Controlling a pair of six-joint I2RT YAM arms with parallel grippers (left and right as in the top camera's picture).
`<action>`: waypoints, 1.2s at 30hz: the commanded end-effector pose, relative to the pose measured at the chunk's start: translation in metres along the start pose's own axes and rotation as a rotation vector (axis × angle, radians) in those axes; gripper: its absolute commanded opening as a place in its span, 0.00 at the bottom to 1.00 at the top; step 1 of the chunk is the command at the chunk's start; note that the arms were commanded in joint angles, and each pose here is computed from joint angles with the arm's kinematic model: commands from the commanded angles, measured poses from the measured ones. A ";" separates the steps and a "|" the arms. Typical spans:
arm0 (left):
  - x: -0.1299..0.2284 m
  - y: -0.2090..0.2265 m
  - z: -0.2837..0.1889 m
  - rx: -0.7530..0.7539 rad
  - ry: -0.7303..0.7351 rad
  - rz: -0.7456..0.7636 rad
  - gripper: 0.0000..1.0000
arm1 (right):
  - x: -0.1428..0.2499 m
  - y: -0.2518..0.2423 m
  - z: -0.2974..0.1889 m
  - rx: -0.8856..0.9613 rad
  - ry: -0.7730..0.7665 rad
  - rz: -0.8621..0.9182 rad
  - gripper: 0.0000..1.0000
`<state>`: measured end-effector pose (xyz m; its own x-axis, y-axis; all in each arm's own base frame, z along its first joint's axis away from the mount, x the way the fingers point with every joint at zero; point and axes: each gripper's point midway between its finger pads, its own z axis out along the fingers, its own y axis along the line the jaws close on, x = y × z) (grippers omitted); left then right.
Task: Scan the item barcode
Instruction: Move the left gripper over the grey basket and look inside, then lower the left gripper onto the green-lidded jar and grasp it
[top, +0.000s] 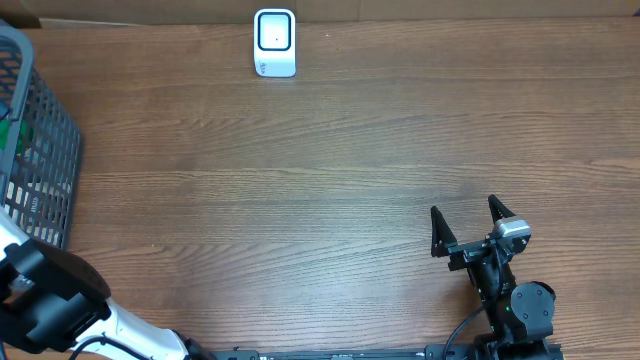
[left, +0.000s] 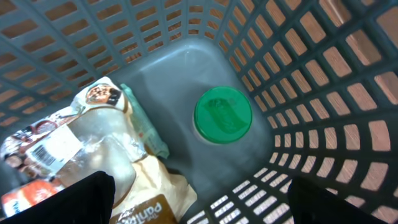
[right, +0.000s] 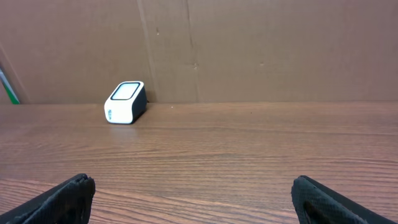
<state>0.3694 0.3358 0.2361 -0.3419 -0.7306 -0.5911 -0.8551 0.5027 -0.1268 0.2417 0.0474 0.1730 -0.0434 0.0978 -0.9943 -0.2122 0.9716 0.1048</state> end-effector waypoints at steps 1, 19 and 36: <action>-0.003 -0.012 0.010 0.116 0.014 0.031 0.93 | 0.002 -0.003 0.000 0.016 -0.004 0.004 1.00; 0.018 0.002 0.086 0.127 0.120 0.077 1.00 | 0.002 -0.003 0.000 0.016 -0.003 0.005 1.00; 0.030 -0.001 0.131 0.146 0.130 0.234 1.00 | 0.002 -0.003 0.000 0.016 -0.003 0.005 1.00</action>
<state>0.4109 0.3702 0.1301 -0.5419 -0.6568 -0.5244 -0.7103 0.6914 -0.1319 0.2417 0.0474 0.1728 -0.0443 0.0985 -0.9942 -0.2120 0.9715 0.1057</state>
